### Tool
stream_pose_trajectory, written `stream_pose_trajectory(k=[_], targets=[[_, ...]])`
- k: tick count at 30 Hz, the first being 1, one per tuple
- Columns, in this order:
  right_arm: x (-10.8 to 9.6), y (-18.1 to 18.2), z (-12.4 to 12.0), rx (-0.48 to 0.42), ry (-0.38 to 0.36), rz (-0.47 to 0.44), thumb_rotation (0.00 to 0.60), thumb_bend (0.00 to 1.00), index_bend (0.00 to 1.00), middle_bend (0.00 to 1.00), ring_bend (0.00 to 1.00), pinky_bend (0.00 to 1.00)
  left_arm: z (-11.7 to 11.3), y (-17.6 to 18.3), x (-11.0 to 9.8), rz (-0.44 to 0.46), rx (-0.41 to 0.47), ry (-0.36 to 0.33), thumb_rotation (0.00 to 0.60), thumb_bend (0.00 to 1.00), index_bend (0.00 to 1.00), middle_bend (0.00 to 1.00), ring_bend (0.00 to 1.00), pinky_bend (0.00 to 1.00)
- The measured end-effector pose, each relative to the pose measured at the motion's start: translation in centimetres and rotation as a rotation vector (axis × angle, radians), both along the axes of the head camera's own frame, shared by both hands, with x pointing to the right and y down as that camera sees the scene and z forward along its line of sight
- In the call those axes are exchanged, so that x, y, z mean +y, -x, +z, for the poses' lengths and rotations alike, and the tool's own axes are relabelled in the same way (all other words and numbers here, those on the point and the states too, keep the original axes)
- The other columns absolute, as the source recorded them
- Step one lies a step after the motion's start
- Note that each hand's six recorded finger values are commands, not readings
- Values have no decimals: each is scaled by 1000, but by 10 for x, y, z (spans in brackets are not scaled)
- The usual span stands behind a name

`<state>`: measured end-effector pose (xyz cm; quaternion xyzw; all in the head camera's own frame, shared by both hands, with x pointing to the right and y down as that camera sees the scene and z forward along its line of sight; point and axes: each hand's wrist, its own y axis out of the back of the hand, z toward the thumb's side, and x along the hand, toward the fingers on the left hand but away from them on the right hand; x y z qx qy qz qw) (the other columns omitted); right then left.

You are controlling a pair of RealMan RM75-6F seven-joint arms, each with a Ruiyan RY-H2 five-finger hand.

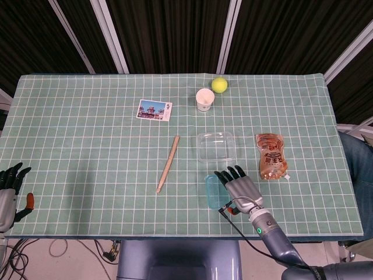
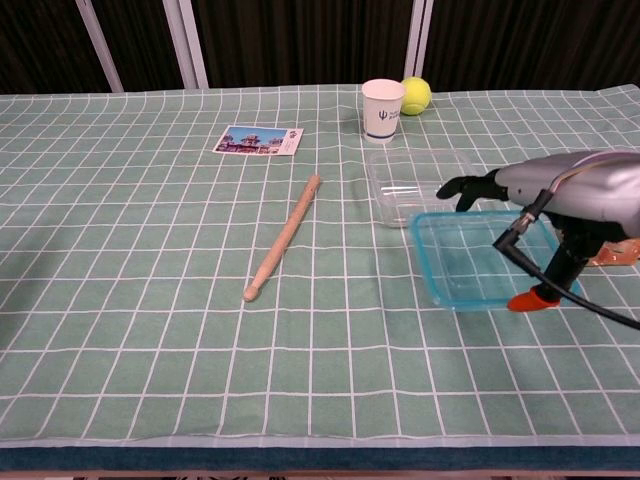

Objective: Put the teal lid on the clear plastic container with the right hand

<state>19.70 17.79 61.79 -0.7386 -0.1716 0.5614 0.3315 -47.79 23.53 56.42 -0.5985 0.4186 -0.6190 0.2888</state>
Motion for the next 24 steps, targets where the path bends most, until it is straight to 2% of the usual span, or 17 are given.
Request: stream_pose_trajectory(k=[7, 11, 18, 24], targets=[[-35, -10, -28, 30, -37, 21, 600, 292, 0, 353, 26, 0, 1, 1, 0, 6, -8, -2, 600, 568, 115, 0, 0, 0], [-60, -5, -40, 36, -50, 6, 600, 292, 0, 353, 26, 0, 0, 3, -2, -6, -12, -7, 600, 568, 115, 0, 0, 0], [-90, 8, -38, 52, -34, 1, 600, 294, 0, 353, 26, 0, 1, 5, -4, -14, -15, -9, 600, 568, 115, 0, 0, 0], [-115, 20, -25, 55, -11, 27, 600, 298, 0, 353, 26, 0, 1, 3, -3, -3, -22, -11, 600, 568, 115, 0, 0, 0]])
